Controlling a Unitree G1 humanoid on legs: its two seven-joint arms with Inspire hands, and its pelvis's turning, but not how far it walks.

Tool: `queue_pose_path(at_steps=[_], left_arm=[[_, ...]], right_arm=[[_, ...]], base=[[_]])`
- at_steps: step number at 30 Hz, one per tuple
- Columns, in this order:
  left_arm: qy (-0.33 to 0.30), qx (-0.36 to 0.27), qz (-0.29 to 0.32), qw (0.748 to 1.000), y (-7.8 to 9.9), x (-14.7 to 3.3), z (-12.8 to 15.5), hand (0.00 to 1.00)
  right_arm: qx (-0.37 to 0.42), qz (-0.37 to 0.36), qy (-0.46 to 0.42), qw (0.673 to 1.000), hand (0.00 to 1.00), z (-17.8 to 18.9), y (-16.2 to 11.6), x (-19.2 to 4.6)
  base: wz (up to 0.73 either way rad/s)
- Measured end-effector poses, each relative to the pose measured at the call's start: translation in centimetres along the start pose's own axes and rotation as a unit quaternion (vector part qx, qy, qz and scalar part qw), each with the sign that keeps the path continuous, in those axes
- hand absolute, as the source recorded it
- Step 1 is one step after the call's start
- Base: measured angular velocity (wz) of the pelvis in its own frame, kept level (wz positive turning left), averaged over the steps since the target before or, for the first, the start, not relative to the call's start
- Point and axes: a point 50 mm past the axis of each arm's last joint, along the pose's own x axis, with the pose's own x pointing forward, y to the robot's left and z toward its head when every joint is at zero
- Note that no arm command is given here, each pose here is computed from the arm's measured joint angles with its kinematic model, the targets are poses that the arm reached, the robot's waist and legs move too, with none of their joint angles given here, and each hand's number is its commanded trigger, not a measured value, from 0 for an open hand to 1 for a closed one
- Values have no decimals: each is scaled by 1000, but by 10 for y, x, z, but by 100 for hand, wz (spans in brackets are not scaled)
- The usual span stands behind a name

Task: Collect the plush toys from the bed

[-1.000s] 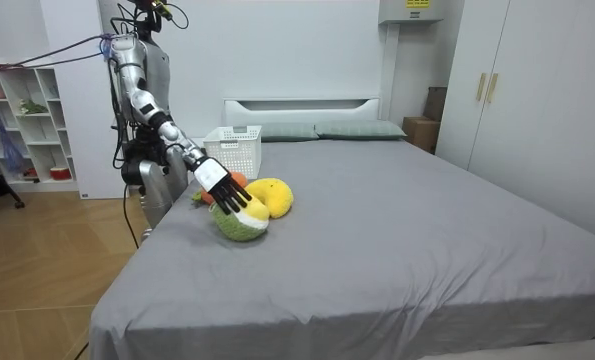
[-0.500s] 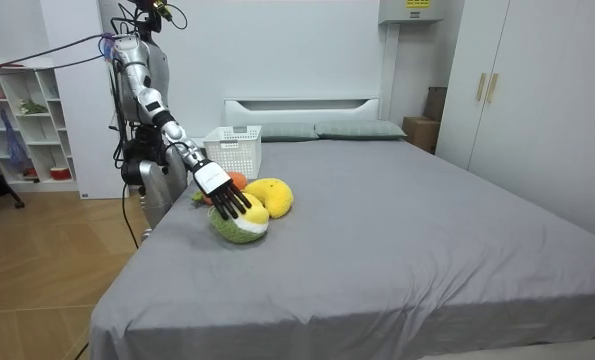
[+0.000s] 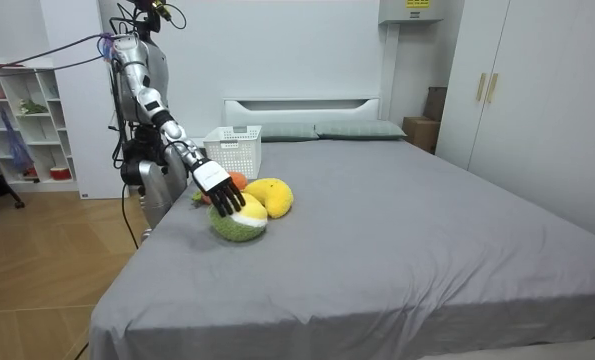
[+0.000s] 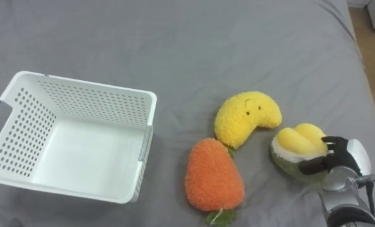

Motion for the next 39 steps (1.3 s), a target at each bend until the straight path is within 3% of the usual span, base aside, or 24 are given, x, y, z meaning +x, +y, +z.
queue_pose_path(at_steps=[27, 35, 39], left_arm=[[-8, -23, -4, 1000, -2, 1, 7, 0], [-13, -27, -6, 1000, -3, 1, 10, 0], [-13, -26, -4, 1000, -3, 2, 9, 0]], right_arm=[[2, -8, -13, 1000, 100, 1, -5, 1], [36, -18, -12, 999, 100, 3, -6, 1], [56, -24, -50, 997, 100, 23, -9, 1]], base=[[2], [0], [-8]])
